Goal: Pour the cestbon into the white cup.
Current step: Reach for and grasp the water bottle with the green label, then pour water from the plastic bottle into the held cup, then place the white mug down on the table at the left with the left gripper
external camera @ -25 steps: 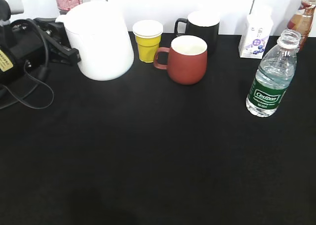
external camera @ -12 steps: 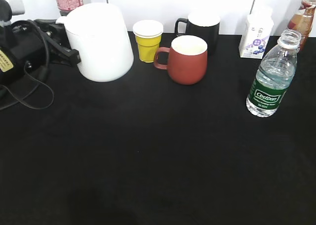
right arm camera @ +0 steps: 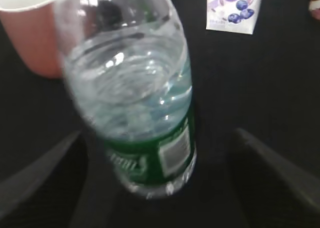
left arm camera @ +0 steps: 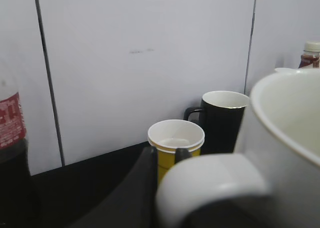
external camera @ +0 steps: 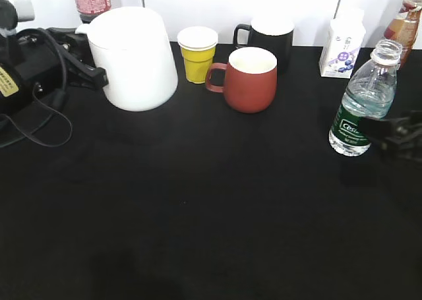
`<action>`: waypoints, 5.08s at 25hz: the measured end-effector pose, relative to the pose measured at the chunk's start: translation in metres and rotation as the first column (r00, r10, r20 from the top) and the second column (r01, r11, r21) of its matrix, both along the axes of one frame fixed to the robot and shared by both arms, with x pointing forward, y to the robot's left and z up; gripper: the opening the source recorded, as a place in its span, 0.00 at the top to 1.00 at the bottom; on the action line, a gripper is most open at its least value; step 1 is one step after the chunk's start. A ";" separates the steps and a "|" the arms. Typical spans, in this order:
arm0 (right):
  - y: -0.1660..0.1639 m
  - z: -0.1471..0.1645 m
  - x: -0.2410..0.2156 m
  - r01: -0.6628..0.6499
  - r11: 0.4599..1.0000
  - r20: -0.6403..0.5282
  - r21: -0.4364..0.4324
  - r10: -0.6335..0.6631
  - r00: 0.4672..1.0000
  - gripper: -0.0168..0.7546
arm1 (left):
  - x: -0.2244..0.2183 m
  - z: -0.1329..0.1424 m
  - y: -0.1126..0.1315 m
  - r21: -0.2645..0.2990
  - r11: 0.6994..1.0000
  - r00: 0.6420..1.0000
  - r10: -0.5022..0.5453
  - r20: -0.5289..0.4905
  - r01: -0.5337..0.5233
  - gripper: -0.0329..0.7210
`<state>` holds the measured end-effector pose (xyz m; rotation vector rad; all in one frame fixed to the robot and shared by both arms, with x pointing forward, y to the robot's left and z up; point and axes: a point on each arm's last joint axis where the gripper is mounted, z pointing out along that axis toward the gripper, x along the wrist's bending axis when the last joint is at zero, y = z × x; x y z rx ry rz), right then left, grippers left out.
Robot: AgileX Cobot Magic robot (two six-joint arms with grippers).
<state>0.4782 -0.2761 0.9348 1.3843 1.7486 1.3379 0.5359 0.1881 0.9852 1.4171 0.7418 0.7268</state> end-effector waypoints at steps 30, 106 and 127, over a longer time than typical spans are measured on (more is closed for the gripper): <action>0.023 0.062 0.034 -0.270 0.941 0.408 -0.205 0.333 0.850 0.35 | -0.034 -0.003 -0.092 0.044 0.930 0.931 -0.363 -0.036 0.364 0.86; 0.032 0.115 0.043 -0.342 0.875 0.461 -0.343 0.474 0.751 0.36 | -0.001 0.008 -0.136 0.025 0.893 0.887 -0.442 -0.132 0.449 0.87; 0.031 0.116 0.044 -0.365 0.928 0.395 -0.069 0.362 0.844 0.36 | 0.075 -0.105 0.021 0.027 0.971 0.968 0.237 -0.080 -0.236 0.87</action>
